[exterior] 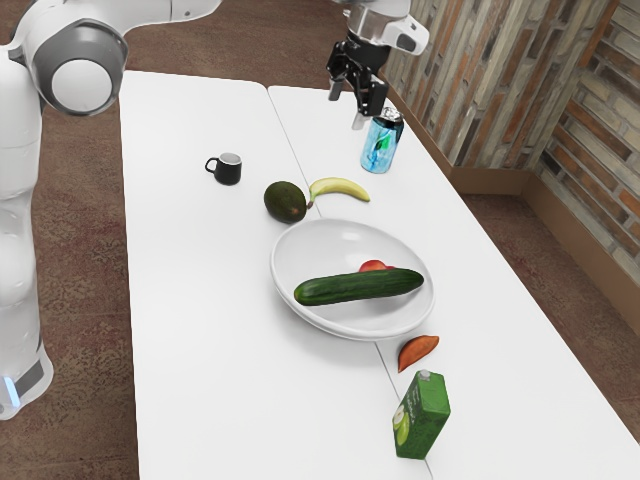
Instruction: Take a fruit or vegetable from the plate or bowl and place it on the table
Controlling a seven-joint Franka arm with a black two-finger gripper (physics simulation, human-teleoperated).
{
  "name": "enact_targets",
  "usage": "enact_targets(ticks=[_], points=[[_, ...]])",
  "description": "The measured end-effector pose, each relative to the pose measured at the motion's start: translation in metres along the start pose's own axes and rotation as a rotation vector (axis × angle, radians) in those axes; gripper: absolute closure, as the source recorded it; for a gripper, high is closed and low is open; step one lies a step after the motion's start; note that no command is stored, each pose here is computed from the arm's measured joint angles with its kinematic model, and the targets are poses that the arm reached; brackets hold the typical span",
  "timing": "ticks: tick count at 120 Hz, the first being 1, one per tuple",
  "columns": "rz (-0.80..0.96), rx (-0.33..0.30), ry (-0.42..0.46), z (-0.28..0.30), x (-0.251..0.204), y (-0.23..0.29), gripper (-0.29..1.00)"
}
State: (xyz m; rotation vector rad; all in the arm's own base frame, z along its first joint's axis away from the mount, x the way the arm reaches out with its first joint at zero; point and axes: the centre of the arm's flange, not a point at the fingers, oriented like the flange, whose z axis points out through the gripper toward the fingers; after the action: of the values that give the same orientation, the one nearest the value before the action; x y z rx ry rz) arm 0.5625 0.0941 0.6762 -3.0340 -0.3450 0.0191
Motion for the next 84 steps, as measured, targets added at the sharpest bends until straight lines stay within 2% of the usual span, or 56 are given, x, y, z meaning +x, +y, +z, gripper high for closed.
enact_targets(ticks=[15, 25, 30, 36, 48, 56, 62, 84], points=[[0.006, 0.005, 0.003, -0.001, -0.001, 0.005, 0.00], [-0.029, -0.021, 0.005, -0.005, -0.002, -0.011, 0.00], [-0.040, -0.012, 0.104, -0.054, -0.017, -0.014, 0.00], [-0.012, -0.012, 0.221, -0.109, -0.039, 0.007, 0.00], [0.133, -0.012, 0.291, -0.142, -0.068, 0.094, 0.00], [0.234, -0.013, 0.286, -0.139, -0.083, 0.152, 0.00], [0.271, -0.004, 0.251, -0.123, -0.080, 0.179, 0.00], [0.223, 0.028, 0.169, -0.079, -0.049, 0.182, 0.00]])
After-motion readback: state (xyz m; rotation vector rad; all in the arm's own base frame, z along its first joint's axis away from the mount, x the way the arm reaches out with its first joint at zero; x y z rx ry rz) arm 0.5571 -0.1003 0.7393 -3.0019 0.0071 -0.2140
